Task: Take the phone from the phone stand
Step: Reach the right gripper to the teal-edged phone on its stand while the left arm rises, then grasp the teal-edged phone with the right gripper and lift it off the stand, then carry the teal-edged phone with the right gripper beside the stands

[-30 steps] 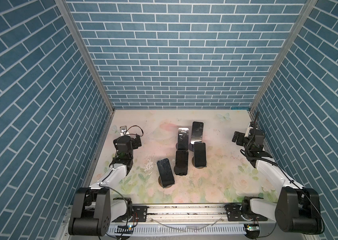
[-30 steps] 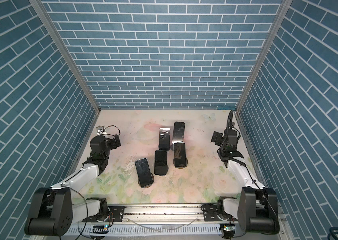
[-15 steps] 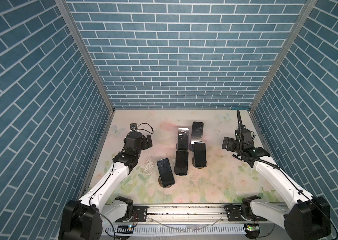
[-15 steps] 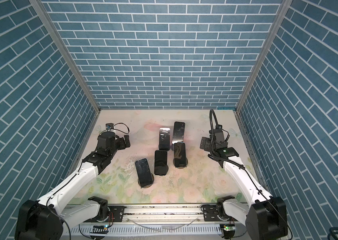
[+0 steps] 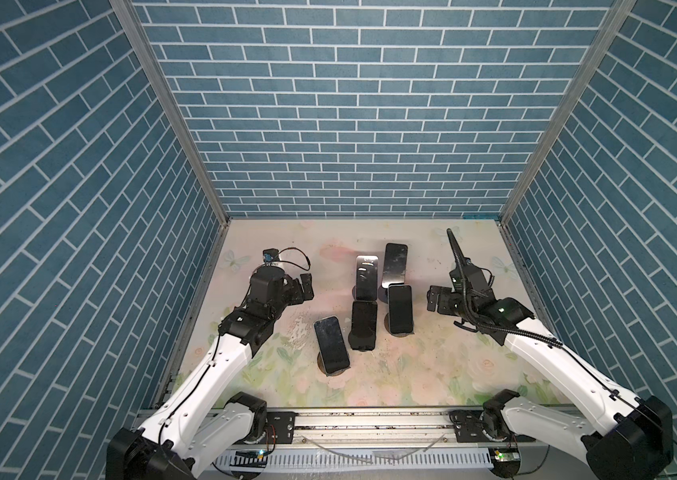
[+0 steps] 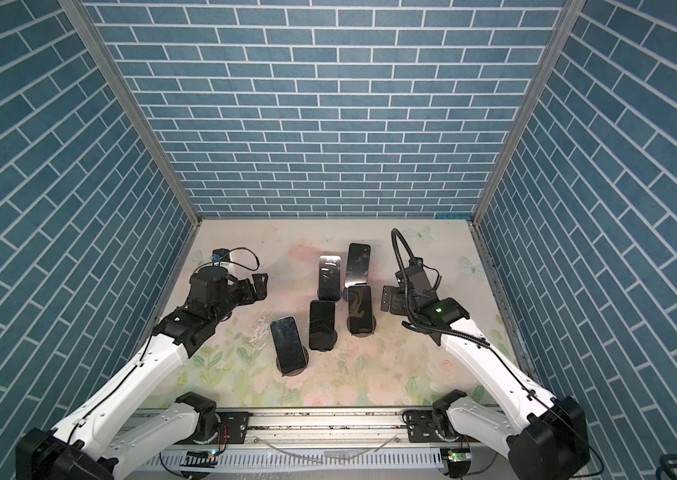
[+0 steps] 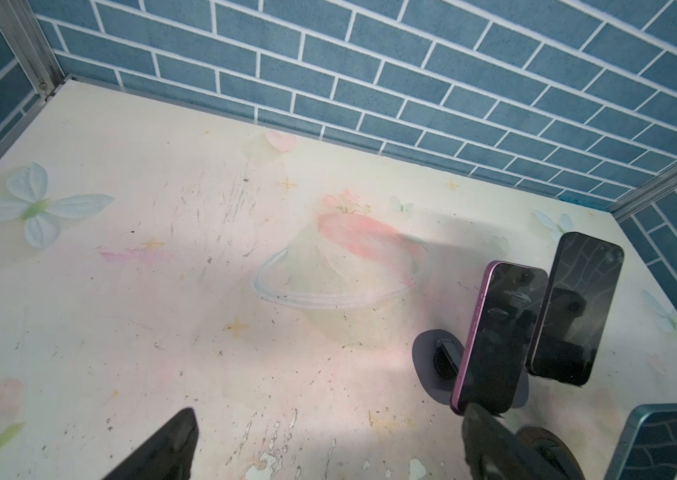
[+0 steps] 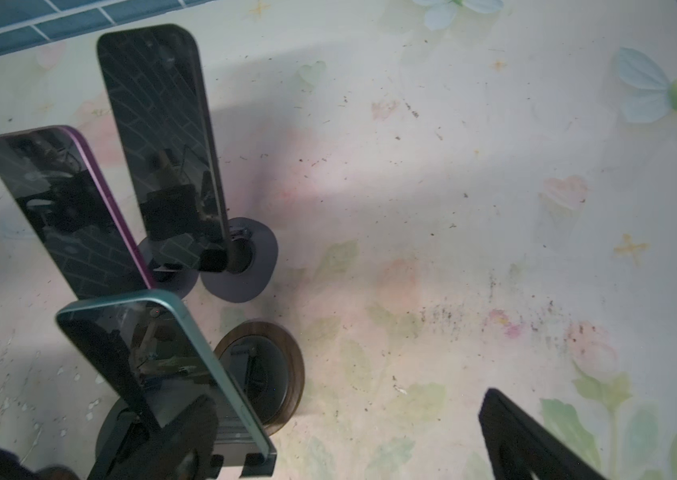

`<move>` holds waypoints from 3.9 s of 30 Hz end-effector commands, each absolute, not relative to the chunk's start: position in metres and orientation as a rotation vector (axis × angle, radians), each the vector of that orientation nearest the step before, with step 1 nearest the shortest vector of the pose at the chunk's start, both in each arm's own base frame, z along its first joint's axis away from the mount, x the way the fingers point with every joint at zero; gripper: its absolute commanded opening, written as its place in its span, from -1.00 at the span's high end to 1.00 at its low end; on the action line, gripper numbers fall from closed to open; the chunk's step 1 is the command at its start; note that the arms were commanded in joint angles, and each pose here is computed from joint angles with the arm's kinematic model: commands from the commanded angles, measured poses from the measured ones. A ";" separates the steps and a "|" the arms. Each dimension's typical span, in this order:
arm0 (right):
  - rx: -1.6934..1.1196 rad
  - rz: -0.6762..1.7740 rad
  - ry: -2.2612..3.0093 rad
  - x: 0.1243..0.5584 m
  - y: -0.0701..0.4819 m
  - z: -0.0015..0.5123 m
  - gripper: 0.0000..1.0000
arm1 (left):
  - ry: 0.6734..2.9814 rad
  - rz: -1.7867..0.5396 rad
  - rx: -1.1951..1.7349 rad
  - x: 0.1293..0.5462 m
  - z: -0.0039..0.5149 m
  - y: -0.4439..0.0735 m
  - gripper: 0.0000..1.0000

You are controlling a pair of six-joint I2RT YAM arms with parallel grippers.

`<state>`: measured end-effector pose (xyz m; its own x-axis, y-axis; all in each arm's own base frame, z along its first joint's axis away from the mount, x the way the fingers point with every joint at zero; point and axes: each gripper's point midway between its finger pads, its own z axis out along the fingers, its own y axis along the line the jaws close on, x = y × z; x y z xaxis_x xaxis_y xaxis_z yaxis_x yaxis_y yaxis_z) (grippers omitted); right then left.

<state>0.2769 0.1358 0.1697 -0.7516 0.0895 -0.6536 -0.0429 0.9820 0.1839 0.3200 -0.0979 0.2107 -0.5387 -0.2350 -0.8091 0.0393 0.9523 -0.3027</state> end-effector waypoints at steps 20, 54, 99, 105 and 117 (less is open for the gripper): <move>-0.240 0.253 2.421 0.285 0.250 0.143 -0.98 | 2.157 -0.381 -0.127 0.311 0.205 -0.103 -0.99; -0.190 0.215 2.377 0.294 0.259 0.150 -0.05 | 2.170 -0.323 -0.113 0.310 0.197 -0.096 -0.99; 0.002 -0.104 2.564 0.333 0.130 0.068 0.10 | 2.194 -0.303 -0.123 0.314 0.190 -0.096 -0.99; -0.029 -0.082 2.591 0.358 0.137 0.057 0.08 | 2.193 -0.288 -0.125 0.312 0.192 -0.093 -0.99; -0.072 0.009 2.664 0.395 0.149 0.030 -0.03 | 2.187 -0.253 -0.119 0.309 0.195 -0.087 -0.99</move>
<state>0.3770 0.1396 0.0244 -0.8979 -0.0202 -0.4398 -0.0079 0.9995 -0.0298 0.3137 -0.0907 0.1947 -0.5833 -0.2013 -0.7869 0.0078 0.9674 -0.2532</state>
